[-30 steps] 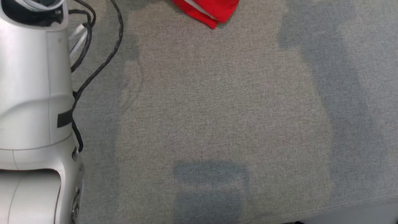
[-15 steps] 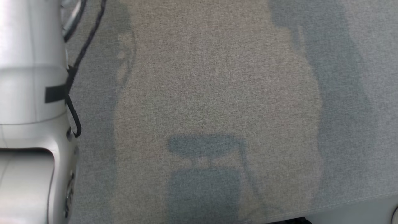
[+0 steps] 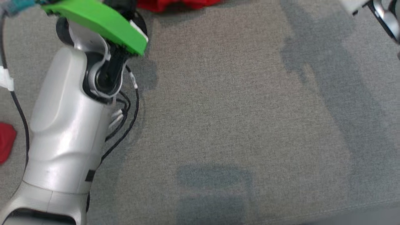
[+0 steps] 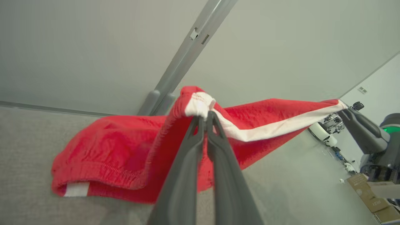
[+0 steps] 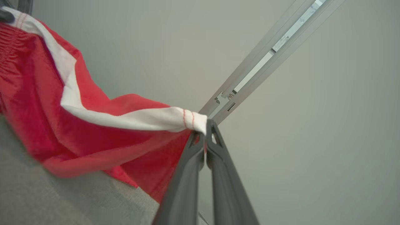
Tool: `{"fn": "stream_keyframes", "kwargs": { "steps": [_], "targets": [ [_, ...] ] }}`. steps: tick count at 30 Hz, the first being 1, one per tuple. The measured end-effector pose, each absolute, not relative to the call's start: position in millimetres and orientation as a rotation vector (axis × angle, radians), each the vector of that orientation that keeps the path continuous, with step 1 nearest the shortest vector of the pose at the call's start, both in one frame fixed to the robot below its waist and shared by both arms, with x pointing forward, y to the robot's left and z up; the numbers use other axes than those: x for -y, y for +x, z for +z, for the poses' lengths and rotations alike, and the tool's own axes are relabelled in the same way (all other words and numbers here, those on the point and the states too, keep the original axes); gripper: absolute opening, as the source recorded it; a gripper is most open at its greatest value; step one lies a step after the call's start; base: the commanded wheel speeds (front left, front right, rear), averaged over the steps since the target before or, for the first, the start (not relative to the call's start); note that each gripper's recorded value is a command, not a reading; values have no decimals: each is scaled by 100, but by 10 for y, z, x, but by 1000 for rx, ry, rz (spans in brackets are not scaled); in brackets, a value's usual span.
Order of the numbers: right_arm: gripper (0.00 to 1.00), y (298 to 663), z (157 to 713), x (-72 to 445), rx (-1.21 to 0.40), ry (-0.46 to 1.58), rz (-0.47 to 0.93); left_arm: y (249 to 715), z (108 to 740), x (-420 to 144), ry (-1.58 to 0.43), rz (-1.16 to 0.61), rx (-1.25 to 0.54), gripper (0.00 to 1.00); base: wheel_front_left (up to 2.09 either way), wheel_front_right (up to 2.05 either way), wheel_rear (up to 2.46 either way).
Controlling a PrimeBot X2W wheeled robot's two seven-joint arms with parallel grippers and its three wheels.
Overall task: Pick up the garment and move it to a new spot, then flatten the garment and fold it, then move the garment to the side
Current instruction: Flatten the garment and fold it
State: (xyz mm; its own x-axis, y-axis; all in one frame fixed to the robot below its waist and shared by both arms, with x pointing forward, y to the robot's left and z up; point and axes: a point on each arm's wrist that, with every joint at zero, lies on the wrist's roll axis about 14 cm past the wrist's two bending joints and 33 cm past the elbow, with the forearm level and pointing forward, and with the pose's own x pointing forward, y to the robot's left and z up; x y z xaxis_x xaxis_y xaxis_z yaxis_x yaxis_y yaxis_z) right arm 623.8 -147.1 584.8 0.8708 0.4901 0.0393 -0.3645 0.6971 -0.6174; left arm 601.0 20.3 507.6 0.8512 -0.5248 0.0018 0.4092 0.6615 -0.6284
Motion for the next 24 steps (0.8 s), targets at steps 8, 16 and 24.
{"fn": "stream_keyframes", "kwargs": {
  "steps": [8, 16, 24],
  "targets": [
    [0, 5473, 5619, 1749, 20, -666, 534, 5201, 4699, -232, -368, -593, -363, 0, 0, 0, 0],
    [0, 4801, 5516, 1831, -119, -627, 564, 4465, 4480, -232, -222, -621, -514, 0, 0, 0, 0],
    [0, 4241, 5402, 2017, -261, -608, 542, 3913, 4423, -309, -100, -633, -616, 0, 0, 0, 0]
  ]
}}
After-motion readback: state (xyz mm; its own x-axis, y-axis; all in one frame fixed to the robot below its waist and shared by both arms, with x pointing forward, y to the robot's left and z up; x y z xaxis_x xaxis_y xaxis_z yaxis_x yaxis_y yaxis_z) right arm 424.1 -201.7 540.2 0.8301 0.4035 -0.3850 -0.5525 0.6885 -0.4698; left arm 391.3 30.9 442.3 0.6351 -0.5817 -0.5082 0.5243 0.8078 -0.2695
